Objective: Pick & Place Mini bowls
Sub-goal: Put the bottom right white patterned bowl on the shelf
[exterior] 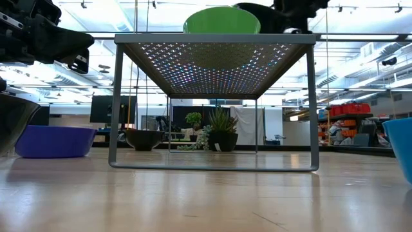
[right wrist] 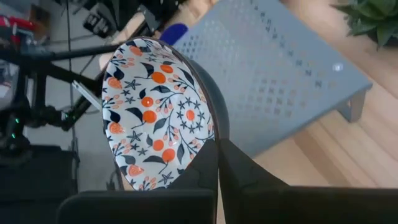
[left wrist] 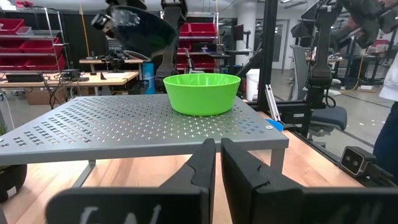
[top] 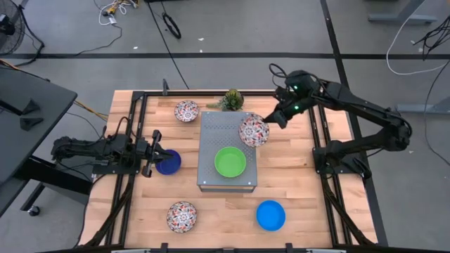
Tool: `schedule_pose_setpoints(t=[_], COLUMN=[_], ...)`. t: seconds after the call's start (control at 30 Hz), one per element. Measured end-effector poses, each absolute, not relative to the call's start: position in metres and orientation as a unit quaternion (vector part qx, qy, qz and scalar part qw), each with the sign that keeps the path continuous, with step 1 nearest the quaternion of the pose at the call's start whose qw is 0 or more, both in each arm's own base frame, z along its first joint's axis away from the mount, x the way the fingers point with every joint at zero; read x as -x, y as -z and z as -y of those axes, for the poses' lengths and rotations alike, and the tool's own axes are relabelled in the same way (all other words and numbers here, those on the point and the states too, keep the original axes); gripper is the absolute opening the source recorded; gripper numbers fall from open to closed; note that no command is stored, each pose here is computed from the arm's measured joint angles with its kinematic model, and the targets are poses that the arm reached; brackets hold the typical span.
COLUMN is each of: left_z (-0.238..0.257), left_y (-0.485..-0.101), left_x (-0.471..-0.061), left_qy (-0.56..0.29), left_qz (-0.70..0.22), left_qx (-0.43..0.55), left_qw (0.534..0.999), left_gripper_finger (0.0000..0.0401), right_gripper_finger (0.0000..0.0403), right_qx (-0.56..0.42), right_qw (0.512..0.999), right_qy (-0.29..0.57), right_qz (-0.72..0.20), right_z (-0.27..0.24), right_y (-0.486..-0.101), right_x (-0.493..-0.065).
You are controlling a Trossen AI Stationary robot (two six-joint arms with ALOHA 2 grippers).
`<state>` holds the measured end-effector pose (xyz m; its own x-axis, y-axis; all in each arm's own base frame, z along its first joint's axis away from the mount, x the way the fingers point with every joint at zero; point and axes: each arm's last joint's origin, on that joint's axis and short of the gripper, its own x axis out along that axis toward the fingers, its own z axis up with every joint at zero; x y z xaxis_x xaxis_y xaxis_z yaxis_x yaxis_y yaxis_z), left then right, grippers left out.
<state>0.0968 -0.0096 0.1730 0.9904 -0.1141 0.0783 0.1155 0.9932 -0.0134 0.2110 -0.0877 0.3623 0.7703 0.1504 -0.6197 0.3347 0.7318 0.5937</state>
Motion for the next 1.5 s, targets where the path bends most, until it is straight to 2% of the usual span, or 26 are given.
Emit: schedule_pose_setpoints(t=[0.57,1.5], left_z=[0.01,0.01], left_y=[-0.173,-0.173], left_x=[-0.097,-0.097], left_qy=[0.058,0.057], left_qz=[0.039,0.039], left_qx=[0.009,0.009], left_qw=[0.998,0.998], left_gripper_finger=[0.003,0.003], right_gripper_finger=[0.0,0.0], right_qx=[-0.419,-0.56], right_qw=[0.846,0.751], right_qy=[0.068,0.172], right_qz=[-0.322,-0.304], right_z=[0.108,0.127], right_y=[-0.362,-0.333], right_x=[-0.251,-0.285])
